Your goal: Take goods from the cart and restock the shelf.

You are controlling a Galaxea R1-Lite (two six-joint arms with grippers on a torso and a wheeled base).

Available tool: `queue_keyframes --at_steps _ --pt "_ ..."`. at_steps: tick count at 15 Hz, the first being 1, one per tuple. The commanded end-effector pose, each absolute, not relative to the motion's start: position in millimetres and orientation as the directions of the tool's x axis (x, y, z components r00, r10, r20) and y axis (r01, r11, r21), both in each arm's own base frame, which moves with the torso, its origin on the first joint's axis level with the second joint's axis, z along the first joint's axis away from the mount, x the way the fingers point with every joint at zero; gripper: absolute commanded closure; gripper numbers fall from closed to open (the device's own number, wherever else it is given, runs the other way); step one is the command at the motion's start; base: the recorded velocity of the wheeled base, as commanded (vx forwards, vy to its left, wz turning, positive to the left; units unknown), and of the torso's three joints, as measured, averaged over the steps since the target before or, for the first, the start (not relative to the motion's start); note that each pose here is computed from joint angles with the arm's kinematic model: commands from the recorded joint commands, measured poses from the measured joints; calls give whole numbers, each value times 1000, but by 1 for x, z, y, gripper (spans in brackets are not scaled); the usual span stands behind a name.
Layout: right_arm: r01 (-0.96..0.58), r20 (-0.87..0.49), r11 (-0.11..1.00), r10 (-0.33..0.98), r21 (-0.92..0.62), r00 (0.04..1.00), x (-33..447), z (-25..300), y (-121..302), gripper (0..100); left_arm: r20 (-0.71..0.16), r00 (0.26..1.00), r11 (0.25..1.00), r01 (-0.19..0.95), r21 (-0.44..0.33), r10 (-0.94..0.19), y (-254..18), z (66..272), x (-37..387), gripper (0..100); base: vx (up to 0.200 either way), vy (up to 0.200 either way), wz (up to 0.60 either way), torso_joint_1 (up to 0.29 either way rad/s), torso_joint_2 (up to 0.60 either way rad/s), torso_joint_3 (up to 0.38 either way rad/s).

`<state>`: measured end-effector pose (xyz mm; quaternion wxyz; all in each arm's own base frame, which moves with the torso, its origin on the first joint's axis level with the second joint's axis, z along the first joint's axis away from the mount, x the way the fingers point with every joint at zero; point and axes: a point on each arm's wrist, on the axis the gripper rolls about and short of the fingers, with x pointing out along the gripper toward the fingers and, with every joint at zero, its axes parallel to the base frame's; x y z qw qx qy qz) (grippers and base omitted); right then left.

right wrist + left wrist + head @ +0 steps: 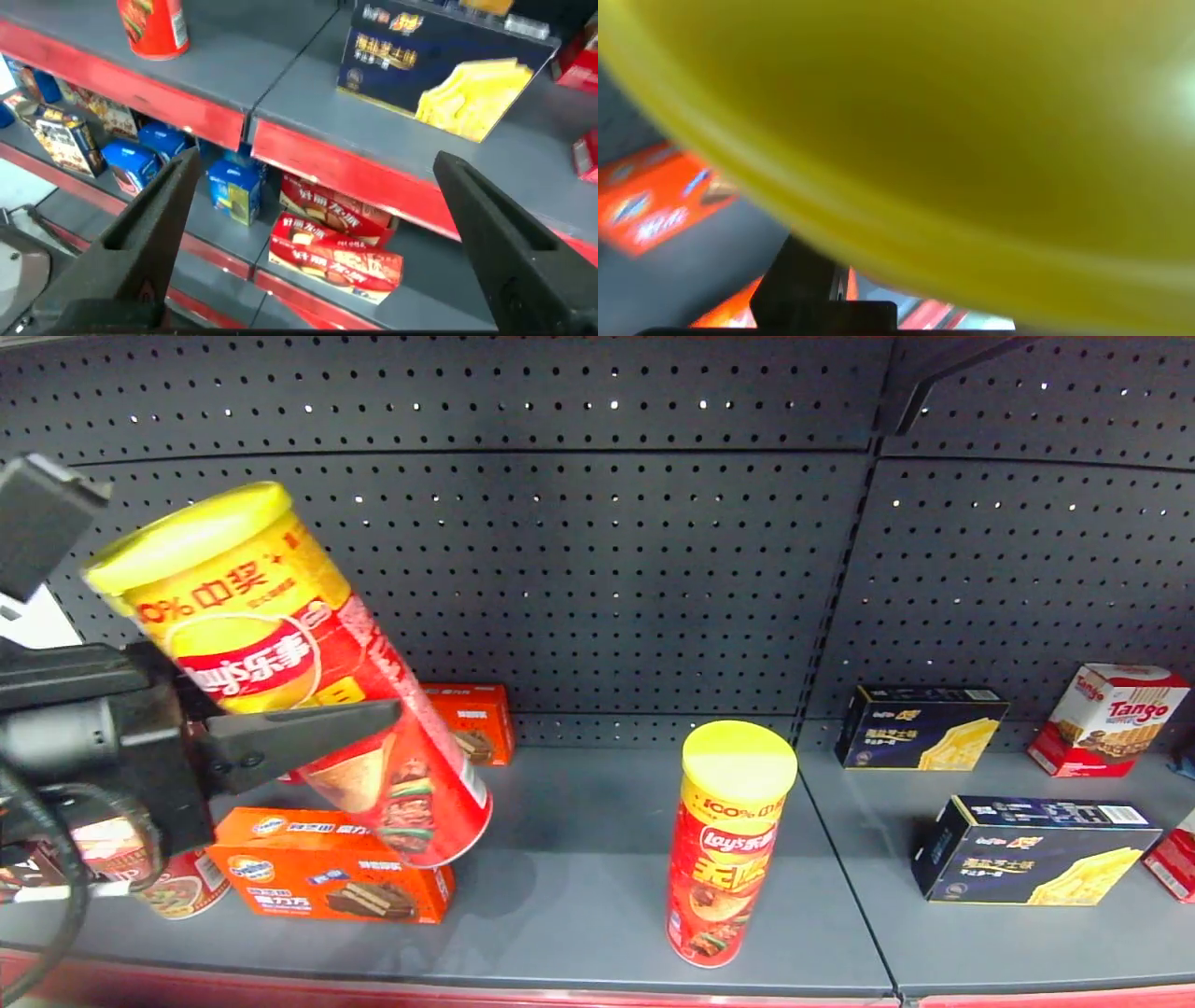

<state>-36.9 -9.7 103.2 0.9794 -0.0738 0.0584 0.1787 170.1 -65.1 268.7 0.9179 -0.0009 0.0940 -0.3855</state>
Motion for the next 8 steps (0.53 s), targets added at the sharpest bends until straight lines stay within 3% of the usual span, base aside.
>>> queue_keyframes --at_steps 1,4,8 --pt "-361 -134 924 344 -124 929 -37 98 -10 0 -232 630 663 742 -102 -741 -94 254 210 100 0 0 0 0 0 0" --pt "-359 -121 926 345 -121 931 -38 101 -10 0 -270 608 651 752 -107 -747 -118 245 228 100 0 0 0 0 0 0" --pt "-356 -101 928 345 -111 933 -40 106 -11 0 -273 623 666 740 -97 -733 -139 250 261 100 0 0 0 0 0 0"
